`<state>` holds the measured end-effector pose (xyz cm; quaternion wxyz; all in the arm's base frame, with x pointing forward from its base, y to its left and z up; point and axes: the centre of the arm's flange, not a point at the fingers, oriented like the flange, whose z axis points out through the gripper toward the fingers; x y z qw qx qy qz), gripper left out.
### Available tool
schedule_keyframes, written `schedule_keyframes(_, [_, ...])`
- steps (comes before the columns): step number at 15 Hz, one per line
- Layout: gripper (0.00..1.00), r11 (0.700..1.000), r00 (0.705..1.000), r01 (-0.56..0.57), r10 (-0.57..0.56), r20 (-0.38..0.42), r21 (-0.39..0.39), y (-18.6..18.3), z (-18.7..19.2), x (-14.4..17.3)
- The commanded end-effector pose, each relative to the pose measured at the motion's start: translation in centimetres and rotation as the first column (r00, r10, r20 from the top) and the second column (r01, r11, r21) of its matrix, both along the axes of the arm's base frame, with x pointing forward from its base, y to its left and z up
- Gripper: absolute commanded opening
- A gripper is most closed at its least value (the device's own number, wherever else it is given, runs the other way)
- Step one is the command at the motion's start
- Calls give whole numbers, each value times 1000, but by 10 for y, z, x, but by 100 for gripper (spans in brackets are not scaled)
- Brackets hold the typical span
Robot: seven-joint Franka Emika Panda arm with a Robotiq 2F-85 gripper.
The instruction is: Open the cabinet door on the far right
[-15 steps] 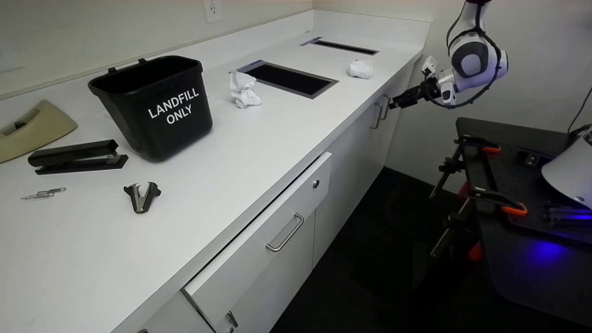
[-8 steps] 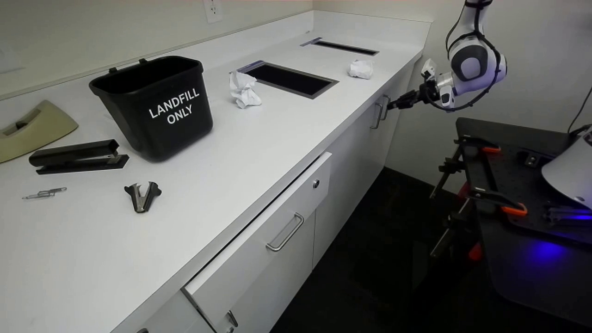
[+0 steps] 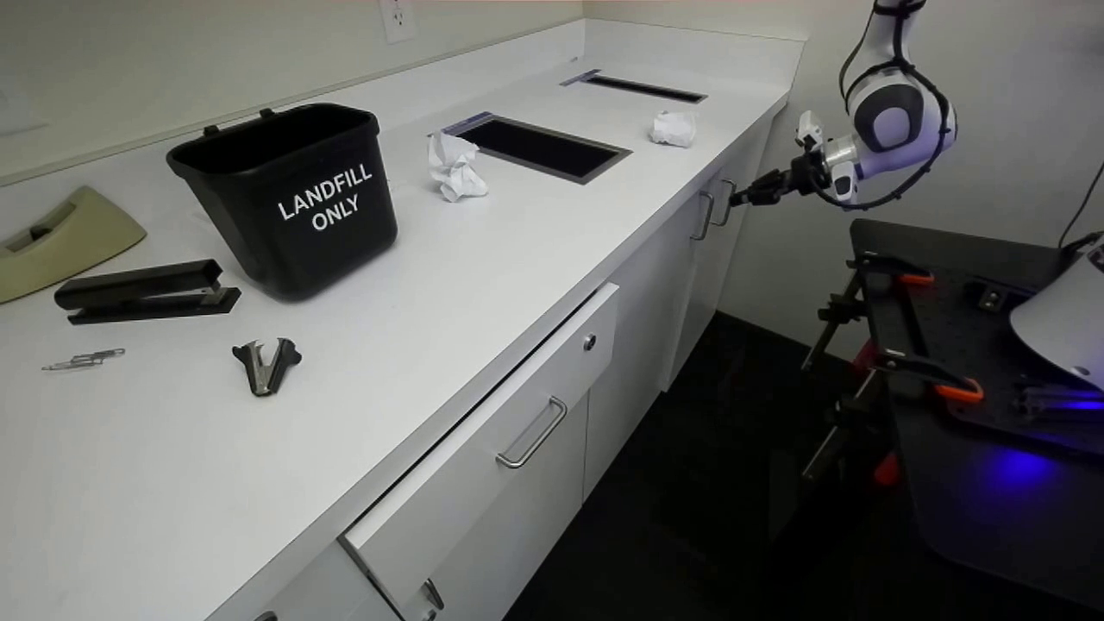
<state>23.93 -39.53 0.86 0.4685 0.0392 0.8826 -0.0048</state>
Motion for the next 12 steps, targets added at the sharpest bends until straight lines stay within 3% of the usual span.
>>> schedule_keyframes(1, [2,1000,1000,-2,2,-3,-26,-14,4,-51])
schedule_keyframes(12, [2,986,975,-162,153,-161,-44,-56,5,-190])
